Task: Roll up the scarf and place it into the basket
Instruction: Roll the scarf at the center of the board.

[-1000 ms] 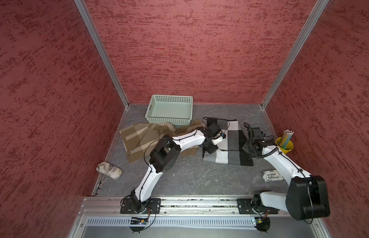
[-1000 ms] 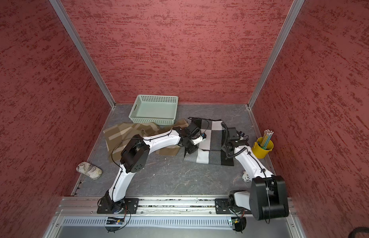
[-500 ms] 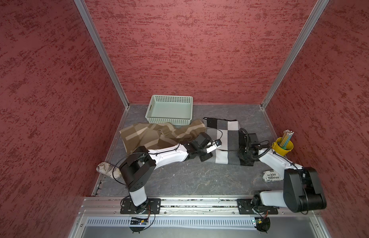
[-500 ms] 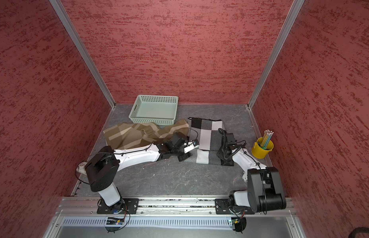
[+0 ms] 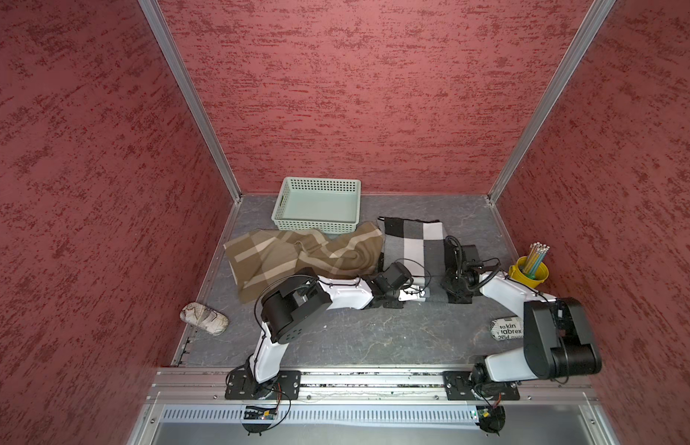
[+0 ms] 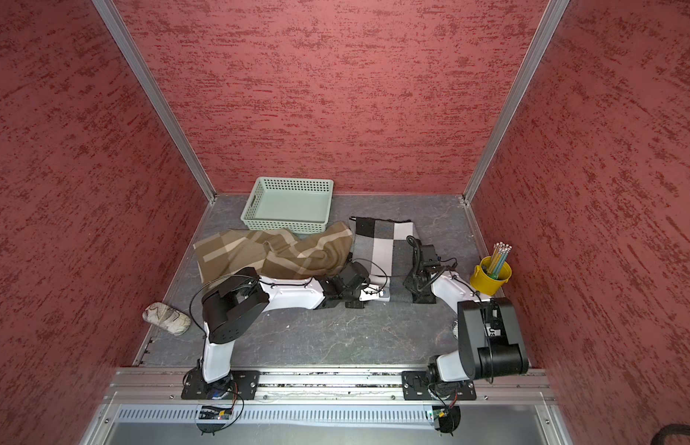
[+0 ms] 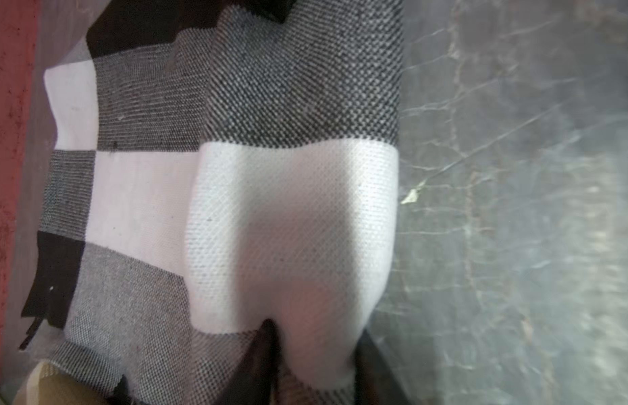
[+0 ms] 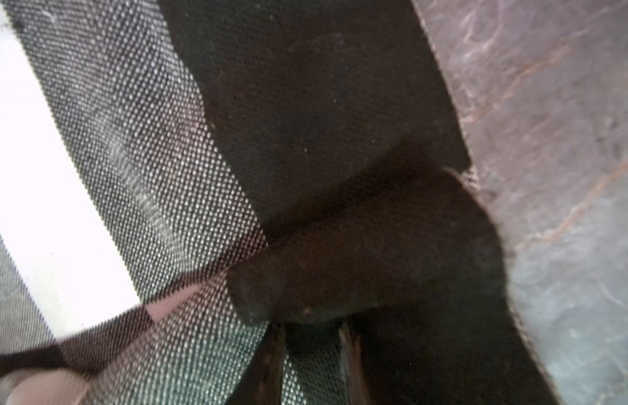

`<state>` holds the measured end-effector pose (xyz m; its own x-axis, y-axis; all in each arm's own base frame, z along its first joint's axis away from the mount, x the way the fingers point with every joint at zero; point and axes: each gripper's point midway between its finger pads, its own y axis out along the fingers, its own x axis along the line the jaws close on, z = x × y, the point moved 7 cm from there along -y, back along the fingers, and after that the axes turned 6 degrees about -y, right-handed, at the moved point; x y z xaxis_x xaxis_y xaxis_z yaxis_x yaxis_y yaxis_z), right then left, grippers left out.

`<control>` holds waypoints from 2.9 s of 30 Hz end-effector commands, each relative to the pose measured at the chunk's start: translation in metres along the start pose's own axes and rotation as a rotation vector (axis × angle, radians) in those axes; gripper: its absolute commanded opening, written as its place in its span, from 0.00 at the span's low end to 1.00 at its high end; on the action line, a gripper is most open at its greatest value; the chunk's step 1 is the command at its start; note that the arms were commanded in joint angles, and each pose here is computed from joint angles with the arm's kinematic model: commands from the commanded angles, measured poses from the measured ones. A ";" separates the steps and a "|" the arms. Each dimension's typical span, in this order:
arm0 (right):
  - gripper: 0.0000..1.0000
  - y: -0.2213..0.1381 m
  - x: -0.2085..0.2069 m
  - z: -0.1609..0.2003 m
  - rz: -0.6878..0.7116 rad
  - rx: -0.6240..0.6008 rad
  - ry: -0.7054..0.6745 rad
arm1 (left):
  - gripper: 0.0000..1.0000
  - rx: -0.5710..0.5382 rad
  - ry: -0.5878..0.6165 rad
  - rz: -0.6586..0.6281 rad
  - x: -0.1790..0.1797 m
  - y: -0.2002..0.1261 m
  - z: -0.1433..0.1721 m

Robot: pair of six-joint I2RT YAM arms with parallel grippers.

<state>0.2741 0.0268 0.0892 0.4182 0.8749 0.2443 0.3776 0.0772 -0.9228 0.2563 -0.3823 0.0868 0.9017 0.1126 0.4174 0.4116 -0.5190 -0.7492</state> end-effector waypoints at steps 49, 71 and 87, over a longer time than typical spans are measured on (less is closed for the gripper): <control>0.08 -0.038 0.112 0.157 -0.342 0.162 -0.675 | 0.47 0.035 -0.399 0.307 0.154 -0.087 0.028; 0.04 -0.020 0.038 0.094 -0.476 0.526 -0.176 | 0.42 -0.079 -0.443 0.207 0.022 -0.076 0.002; 0.11 -0.008 0.057 0.058 -0.475 0.475 -0.217 | 0.21 -0.003 -0.656 0.238 0.058 -0.041 0.016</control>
<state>0.2354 0.1061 0.0880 0.1546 0.7365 0.6585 0.0276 0.6630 -0.7481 0.2998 -0.3349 0.1287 0.8646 0.4930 -0.0976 0.2378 -0.5725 -0.7847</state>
